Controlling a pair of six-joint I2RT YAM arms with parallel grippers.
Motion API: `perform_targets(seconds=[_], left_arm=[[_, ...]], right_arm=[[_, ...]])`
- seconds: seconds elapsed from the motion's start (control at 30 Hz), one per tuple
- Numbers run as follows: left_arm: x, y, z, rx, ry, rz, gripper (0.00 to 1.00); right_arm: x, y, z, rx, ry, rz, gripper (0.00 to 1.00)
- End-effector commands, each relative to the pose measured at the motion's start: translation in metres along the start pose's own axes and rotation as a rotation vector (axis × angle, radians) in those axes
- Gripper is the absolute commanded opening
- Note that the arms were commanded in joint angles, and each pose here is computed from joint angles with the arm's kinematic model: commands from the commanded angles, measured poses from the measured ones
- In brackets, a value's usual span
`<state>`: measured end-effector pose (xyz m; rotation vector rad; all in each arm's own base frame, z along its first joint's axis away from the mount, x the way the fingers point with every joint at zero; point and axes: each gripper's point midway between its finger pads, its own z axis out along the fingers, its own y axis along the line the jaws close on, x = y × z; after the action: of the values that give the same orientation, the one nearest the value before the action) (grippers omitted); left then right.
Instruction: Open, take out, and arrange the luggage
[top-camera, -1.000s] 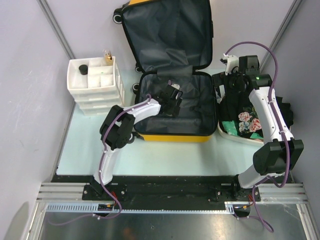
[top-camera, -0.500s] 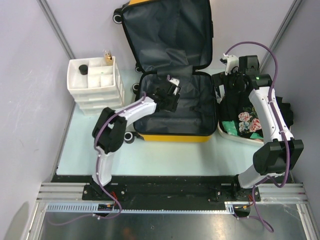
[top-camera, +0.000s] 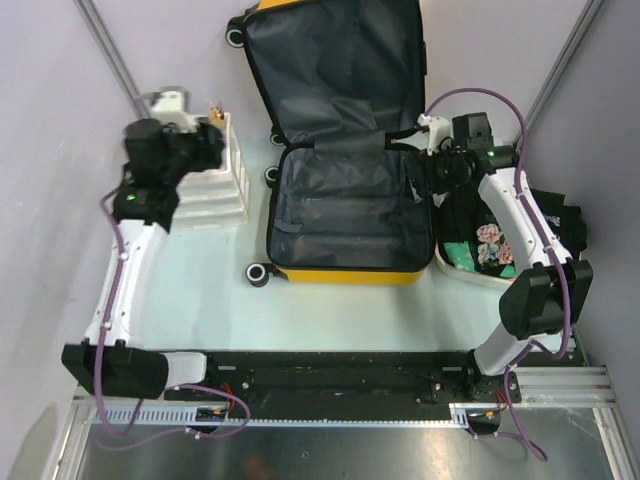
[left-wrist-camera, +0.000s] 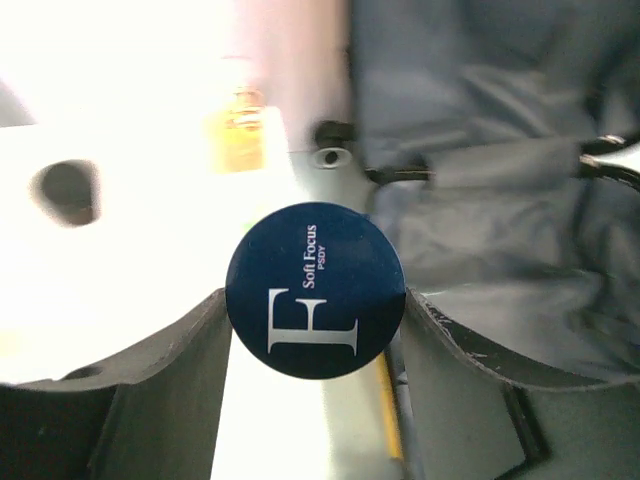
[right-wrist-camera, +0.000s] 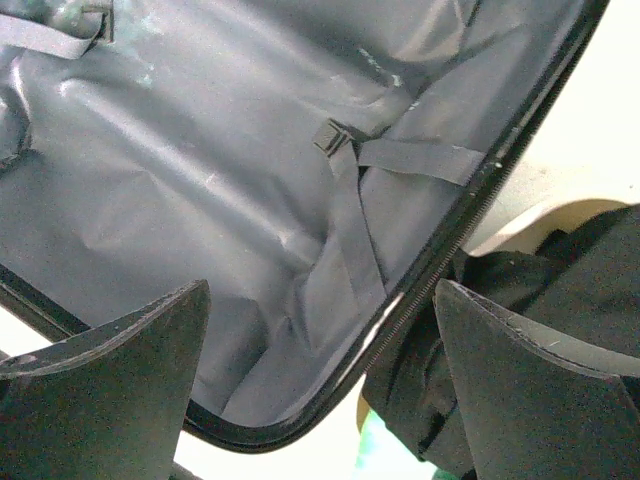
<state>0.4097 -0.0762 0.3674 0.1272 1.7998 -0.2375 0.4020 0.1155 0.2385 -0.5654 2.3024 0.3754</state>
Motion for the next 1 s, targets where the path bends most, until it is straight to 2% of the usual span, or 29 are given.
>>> perform_targets(seconds=[0.0, 0.03, 0.13, 0.37, 0.57, 0.97], left_arm=[[0.012, 0.064, -0.032, -0.125, 0.051, -0.056, 0.43], [0.009, 0.089, -0.04, -0.193, 0.043, -0.071, 0.42], [0.008, 0.13, -0.054, -0.312, 0.047, -0.09, 0.41], [0.027, 0.192, -0.041, -0.445, 0.131, -0.124, 0.42], [0.013, 0.212, -0.016, -0.443, 0.129, -0.108, 0.43], [0.043, 0.234, 0.03, -0.438, 0.219, -0.118, 0.48]], right_arm=[[-0.021, 0.012, 0.004, -0.036, -0.046, -0.042, 1.0], [-0.023, 0.013, 0.005, -0.041, -0.046, -0.045, 1.0], [-0.024, 0.017, 0.011, -0.058, -0.033, -0.048, 1.0], [-0.025, 0.021, 0.014, -0.065, -0.015, -0.043, 1.0], [-0.021, 0.021, 0.011, -0.05, -0.009, -0.036, 1.0], [-0.015, 0.015, 0.007, -0.01, -0.009, -0.037, 1.0]])
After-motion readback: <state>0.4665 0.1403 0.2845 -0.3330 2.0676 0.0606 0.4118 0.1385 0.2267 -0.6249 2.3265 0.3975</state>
